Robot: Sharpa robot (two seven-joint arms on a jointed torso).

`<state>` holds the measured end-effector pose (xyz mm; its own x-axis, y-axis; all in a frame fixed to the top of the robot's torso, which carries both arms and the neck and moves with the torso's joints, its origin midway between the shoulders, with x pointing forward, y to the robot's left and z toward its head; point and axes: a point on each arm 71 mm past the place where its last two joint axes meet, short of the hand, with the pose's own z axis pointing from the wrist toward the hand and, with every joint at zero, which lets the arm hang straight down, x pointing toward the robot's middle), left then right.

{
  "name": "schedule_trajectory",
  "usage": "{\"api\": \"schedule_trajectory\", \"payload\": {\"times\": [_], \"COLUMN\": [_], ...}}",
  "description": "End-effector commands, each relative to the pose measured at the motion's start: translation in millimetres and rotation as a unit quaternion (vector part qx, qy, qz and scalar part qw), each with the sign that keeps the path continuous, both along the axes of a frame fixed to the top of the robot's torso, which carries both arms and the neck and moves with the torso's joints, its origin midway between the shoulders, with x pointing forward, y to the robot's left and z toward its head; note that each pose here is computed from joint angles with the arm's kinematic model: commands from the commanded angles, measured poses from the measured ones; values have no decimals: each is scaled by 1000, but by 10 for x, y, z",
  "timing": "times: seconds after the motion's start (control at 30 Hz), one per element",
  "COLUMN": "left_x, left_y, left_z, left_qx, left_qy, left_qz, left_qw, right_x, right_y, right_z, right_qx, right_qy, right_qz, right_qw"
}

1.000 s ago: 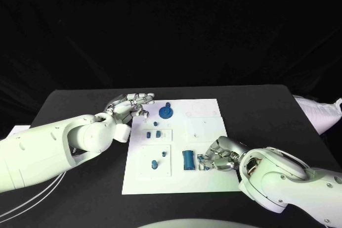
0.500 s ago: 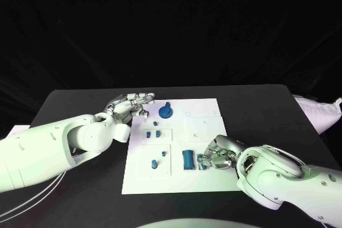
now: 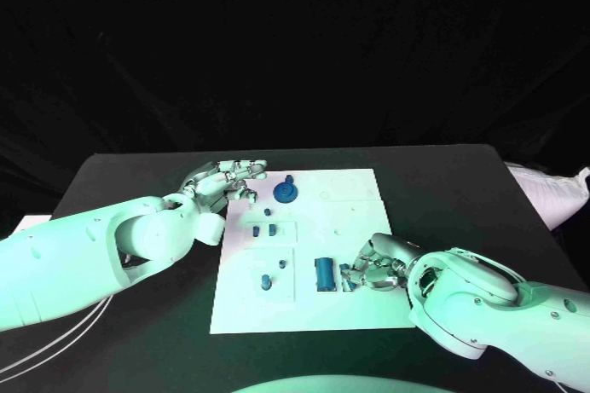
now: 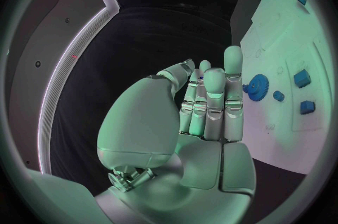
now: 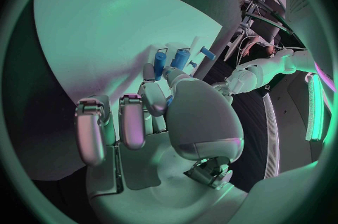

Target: Assemble the parts on the task board

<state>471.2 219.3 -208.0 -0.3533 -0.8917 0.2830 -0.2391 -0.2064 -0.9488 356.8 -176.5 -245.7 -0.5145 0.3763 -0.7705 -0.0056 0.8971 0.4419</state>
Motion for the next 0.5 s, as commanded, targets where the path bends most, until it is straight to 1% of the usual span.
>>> {"api": "schedule_trajectory", "payload": {"times": [0.03,0.5], "left_x": [-9,-7], "left_y": [-26,-25], "left_z": [14,12], "left_qx": [-4,-4], "left_qy": [-4,-4], "left_qz": [-11,-11], "left_qw": [1000,1000], "right_x": [-16,-32], "right_y": [3,27], "right_z": [-20,12], "right_qx": [-23,-19], "right_qy": [2,-10], "right_qz": [3,13], "right_qw": [1000,1000]}}
